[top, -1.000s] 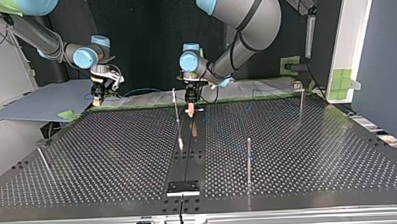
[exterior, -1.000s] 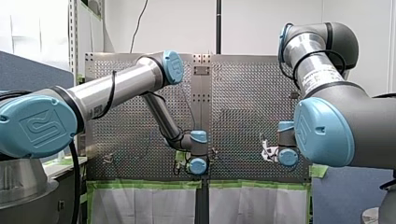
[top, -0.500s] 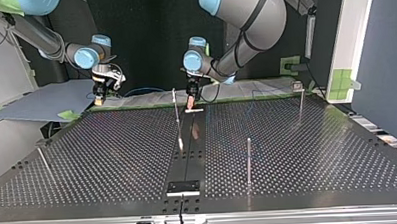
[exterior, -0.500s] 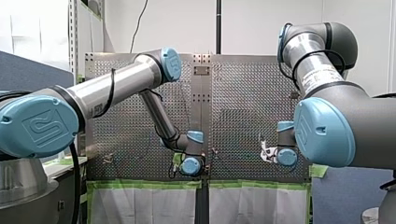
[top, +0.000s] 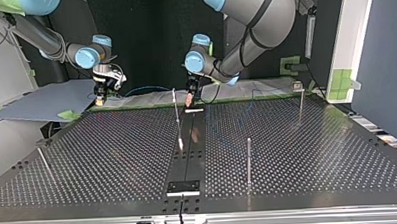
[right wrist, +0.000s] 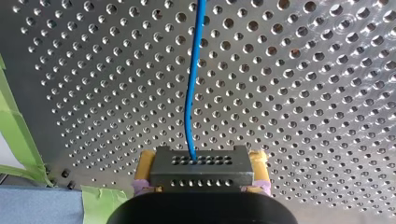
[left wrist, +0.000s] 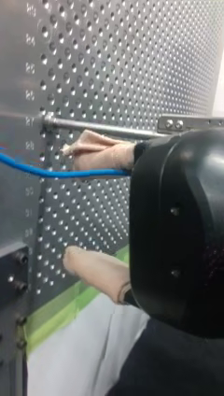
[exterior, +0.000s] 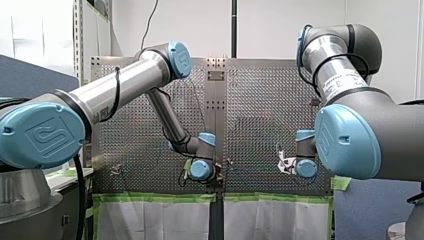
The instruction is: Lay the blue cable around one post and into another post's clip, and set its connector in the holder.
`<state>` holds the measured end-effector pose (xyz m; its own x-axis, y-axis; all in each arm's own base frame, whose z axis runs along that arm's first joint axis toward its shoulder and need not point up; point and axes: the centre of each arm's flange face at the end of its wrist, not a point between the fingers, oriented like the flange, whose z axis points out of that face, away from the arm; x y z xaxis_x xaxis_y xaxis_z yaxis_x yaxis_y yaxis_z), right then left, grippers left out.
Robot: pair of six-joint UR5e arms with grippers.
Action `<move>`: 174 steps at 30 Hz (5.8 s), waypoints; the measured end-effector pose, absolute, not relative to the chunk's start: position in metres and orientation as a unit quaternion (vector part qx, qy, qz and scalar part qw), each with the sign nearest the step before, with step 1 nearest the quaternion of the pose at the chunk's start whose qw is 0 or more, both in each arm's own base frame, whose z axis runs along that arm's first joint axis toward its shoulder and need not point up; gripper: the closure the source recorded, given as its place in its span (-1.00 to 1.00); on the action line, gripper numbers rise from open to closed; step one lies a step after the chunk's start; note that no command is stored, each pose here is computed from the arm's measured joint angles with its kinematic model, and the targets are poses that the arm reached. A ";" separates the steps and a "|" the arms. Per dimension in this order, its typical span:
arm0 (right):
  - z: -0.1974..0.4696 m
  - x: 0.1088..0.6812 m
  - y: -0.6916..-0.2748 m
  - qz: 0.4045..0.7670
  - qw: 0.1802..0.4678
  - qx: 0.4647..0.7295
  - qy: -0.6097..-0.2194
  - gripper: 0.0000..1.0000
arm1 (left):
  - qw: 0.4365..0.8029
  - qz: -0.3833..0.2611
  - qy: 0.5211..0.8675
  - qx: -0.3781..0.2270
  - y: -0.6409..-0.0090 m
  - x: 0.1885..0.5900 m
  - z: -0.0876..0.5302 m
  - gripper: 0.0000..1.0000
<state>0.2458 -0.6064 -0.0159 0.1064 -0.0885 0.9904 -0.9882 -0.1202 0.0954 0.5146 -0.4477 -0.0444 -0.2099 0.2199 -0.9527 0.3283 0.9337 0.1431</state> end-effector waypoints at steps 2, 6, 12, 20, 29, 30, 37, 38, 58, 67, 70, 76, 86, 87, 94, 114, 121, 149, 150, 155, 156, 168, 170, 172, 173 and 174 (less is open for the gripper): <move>-0.016 0.246 -0.606 0.479 0.470 0.576 -0.467 1.00 | 0.596 -0.042 0.781 0.180 -0.446 0.513 -0.043 -0.96; -0.016 0.247 -0.606 0.480 0.468 0.577 -0.466 1.00 | 0.585 -0.034 0.790 0.181 -0.439 0.508 -0.037 -0.96; -0.017 0.247 -0.606 0.480 0.466 0.578 -0.467 1.00 | 0.577 -0.026 0.797 0.177 -0.430 0.507 -0.029 -0.96; -0.017 0.247 -0.606 0.480 0.466 0.578 -0.467 1.00 | 0.603 -0.048 0.778 0.169 -0.435 0.511 -0.007 -0.96; -0.017 0.246 -0.606 0.480 0.466 0.578 -0.468 1.00 | 0.611 -0.068 0.770 0.170 -0.429 0.504 0.004 -0.96; -0.017 0.246 -0.606 0.480 0.466 0.578 -0.468 1.00 | 0.611 -0.068 0.770 0.171 -0.428 0.502 0.005 -0.96; -0.017 0.247 -0.606 0.480 0.465 0.578 -0.467 1.00 | 0.591 -0.064 0.781 0.190 -0.424 0.485 0.009 -0.96; -0.017 0.247 -0.606 0.480 0.465 0.579 -0.467 1.00 | 0.589 -0.063 0.783 0.192 -0.424 0.484 0.010 -0.96; -0.017 0.246 -0.606 0.484 0.461 0.576 -0.471 1.00 | 0.573 -0.075 0.785 0.224 -0.437 0.468 0.043 -0.96; -0.017 0.247 -0.606 0.484 0.460 0.577 -0.470 1.00 | 0.574 -0.081 0.781 0.231 -0.441 0.466 0.045 -0.96; -0.017 0.247 -0.606 0.484 0.460 0.577 -0.470 1.00 | 0.573 -0.085 0.779 0.240 -0.444 0.464 0.046 -0.96; -0.017 0.247 -0.606 0.485 0.460 0.577 -0.470 1.00 | 0.572 -0.098 0.774 0.255 -0.452 0.458 0.046 -0.96; -0.017 0.245 -0.606 0.485 0.459 0.575 -0.472 1.00 | 0.571 -0.131 0.767 0.262 -0.466 0.448 0.047 -0.96; -0.017 0.245 -0.606 0.485 0.459 0.575 -0.473 1.00 | 0.571 -0.136 0.766 0.261 -0.467 0.448 0.047 -0.96; -0.017 0.244 -0.607 0.486 0.458 0.574 -0.474 1.00 | 0.576 -0.158 0.760 0.258 -0.475 0.445 0.048 -0.96; -0.017 0.242 -0.608 0.487 0.458 0.573 -0.475 1.00 | 0.576 -0.166 0.760 0.252 -0.477 0.443 0.048 -0.96; -0.017 0.242 -0.608 0.487 0.457 0.573 -0.475 1.00 | 0.576 -0.165 0.761 0.248 -0.477 0.443 0.048 -0.96; -0.017 0.240 -0.608 0.487 0.456 0.572 -0.478 1.00 | 0.575 -0.172 0.763 0.240 -0.479 0.442 0.049 -0.96; -0.018 0.240 -0.608 0.487 0.456 0.572 -0.478 1.00 | 0.575 -0.172 0.763 0.240 -0.479 0.442 0.049 -0.96; -0.017 0.240 -0.608 0.487 0.456 0.572 -0.478 1.00 | 0.573 -0.171 0.766 0.234 -0.477 0.443 0.049 -0.96; -0.017 0.240 -0.608 0.487 0.456 0.572 -0.478 1.00 | 0.573 -0.169 0.768 0.232 -0.476 0.444 0.049 -0.96; -0.018 0.239 -0.609 0.487 0.455 0.571 -0.479 1.00 | 0.570 -0.132 0.780 0.224 -0.467 0.436 0.076 -0.96; -0.017 0.239 -0.609 0.487 0.455 0.570 -0.480 1.00 | 0.572 -0.128 0.781 0.216 -0.462 0.434 0.082 -0.96; -0.017 0.238 -0.609 0.488 0.455 0.570 -0.480 1.00 | 0.576 -0.128 0.781 0.205 -0.457 0.433 0.088 -0.96; -0.017 0.238 -0.609 0.488 0.455 0.570 -0.480 1.00 | 0.578 -0.128 0.781 0.199 -0.455 0.434 0.090 -0.96; -0.017 0.238 -0.609 0.488 0.455 0.570 -0.480 1.00 | 0.581 -0.128 0.780 0.193 -0.452 0.434 0.093 -0.96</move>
<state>0.2382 -0.6092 -0.0174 0.0635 -0.1031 0.9926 -0.9908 -0.1253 0.0503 0.4340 -0.4520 0.0931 -0.2497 0.1520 -0.9563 0.4494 0.8930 0.0246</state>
